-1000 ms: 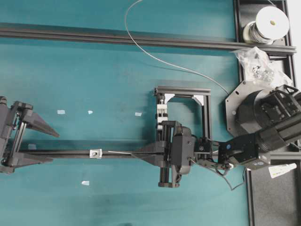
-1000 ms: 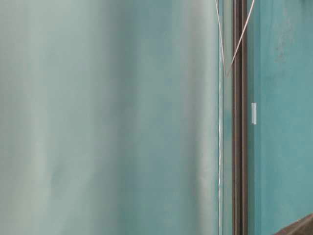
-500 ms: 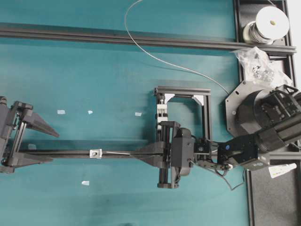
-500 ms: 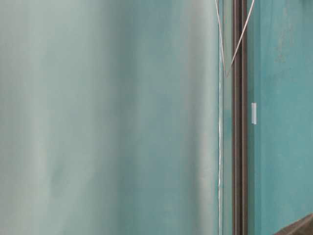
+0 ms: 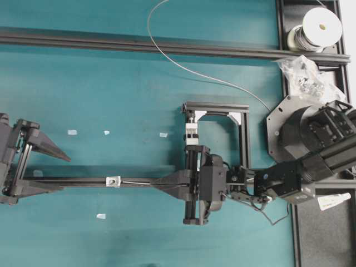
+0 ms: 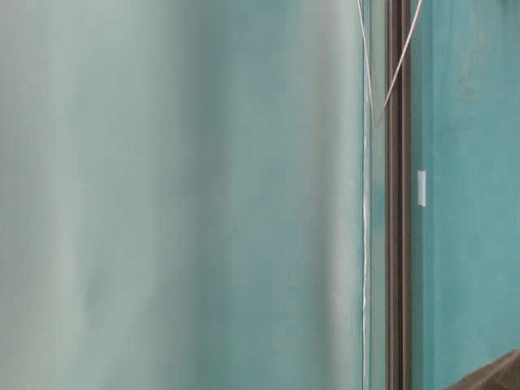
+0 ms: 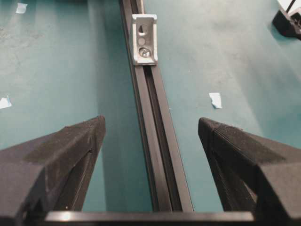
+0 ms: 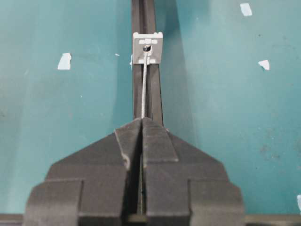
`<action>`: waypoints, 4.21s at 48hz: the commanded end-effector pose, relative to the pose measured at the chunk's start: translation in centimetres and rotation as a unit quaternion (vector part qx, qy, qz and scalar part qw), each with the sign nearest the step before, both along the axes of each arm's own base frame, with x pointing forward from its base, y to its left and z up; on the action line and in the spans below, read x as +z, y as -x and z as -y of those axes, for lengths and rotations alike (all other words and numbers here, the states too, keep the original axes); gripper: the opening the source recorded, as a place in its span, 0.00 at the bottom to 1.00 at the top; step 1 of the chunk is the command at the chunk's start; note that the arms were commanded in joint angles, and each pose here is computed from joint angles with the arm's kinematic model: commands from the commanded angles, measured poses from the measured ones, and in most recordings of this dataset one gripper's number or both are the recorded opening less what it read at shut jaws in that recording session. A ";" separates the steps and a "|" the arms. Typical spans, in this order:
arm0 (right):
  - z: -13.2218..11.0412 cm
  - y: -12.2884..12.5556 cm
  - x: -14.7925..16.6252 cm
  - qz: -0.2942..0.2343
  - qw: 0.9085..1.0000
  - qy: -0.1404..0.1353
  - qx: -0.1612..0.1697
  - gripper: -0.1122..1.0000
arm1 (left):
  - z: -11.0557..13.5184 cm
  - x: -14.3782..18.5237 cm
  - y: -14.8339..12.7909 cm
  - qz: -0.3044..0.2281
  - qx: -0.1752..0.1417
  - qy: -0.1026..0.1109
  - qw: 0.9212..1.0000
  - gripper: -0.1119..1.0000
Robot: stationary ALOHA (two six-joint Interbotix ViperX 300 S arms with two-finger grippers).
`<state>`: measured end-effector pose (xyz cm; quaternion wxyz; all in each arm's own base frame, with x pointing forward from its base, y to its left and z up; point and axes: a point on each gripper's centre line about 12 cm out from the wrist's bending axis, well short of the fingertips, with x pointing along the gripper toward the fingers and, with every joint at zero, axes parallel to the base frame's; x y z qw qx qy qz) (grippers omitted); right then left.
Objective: Insert the wire through the hole in the metal fitting.
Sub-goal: 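Align the wire tip with the hole in the white bracket, then push the wire tip left through the bracket hole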
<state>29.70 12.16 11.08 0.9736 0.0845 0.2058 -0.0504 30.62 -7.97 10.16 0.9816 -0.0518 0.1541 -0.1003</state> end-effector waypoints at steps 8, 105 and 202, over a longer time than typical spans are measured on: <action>-0.3 -0.6 0.7 0.015 1.000 -0.004 -0.001 0.09 | -0.1 0.7 -0.5 0.014 0.003 0.003 1.000 0.88; 0.2 -0.6 0.0 0.013 1.000 0.008 0.005 0.09 | -0.3 0.6 -0.5 0.011 0.007 0.002 1.000 0.88; 0.0 -3.6 -0.4 0.038 0.999 0.020 -0.017 0.09 | -0.5 0.5 -1.2 -0.010 0.012 -0.003 1.000 0.88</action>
